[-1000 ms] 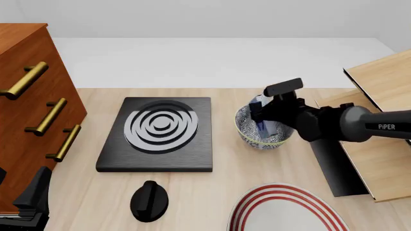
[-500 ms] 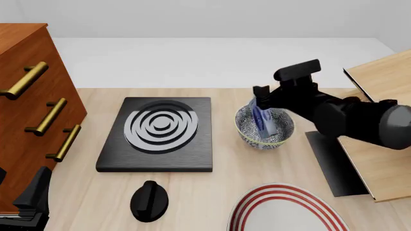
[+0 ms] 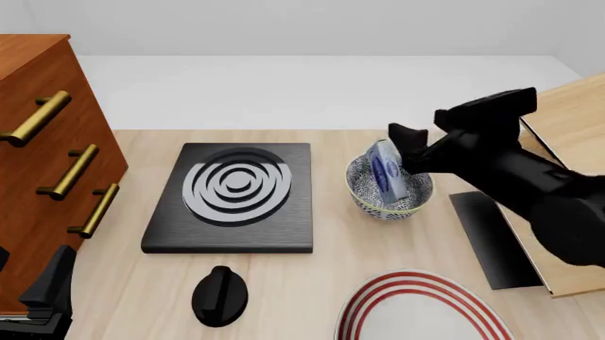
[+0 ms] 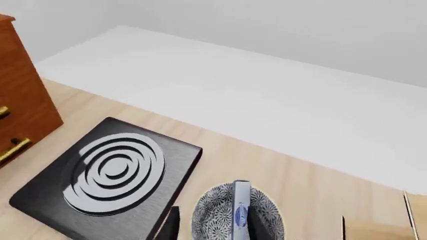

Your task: Pick up the cream cheese and put it in the bowl.

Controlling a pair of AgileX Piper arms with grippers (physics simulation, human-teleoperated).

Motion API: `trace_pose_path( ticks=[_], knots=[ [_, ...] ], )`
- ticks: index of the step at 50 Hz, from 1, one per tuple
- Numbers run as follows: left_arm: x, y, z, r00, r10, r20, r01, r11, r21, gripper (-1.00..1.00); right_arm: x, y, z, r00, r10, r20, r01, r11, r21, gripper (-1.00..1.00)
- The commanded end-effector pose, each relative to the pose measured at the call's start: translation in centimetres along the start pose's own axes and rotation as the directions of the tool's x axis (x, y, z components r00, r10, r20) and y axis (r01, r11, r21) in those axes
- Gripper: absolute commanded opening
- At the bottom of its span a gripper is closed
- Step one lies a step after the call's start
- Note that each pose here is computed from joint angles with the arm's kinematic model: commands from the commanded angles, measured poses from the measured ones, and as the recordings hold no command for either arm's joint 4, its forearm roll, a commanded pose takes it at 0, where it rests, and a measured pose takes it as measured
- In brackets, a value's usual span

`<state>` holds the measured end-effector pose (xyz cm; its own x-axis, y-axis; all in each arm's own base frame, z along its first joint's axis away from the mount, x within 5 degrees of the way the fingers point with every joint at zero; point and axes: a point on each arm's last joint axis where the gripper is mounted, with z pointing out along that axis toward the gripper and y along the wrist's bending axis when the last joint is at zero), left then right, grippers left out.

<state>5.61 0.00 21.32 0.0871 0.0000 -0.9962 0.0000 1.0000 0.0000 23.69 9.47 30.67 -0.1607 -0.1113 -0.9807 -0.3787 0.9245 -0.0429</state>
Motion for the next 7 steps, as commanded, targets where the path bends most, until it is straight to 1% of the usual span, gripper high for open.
trace_pose_path(
  ticks=[1,2,7],
  knots=[
    [0.0,0.0,0.0,1.0,0.0,0.0,0.0,1.0,0.0,1.0,-0.3,0.9,-4.8,0.997,0.011,0.072,-0.008,0.999,-0.041,1.0],
    [0.0,0.0,0.0,1.0,0.0,0.0,0.0,1.0,0.0,1.0,-0.4,1.2,-5.3,0.997,0.012,0.077,-0.007,0.998,-0.055,1.0],
    [0.0,0.0,0.0,1.0,0.0,0.0,0.0,1.0,0.0,1.0,-0.7,1.3,-6.9,0.995,0.011,0.103,-0.004,0.998,-0.067,1.0]
  ],
)
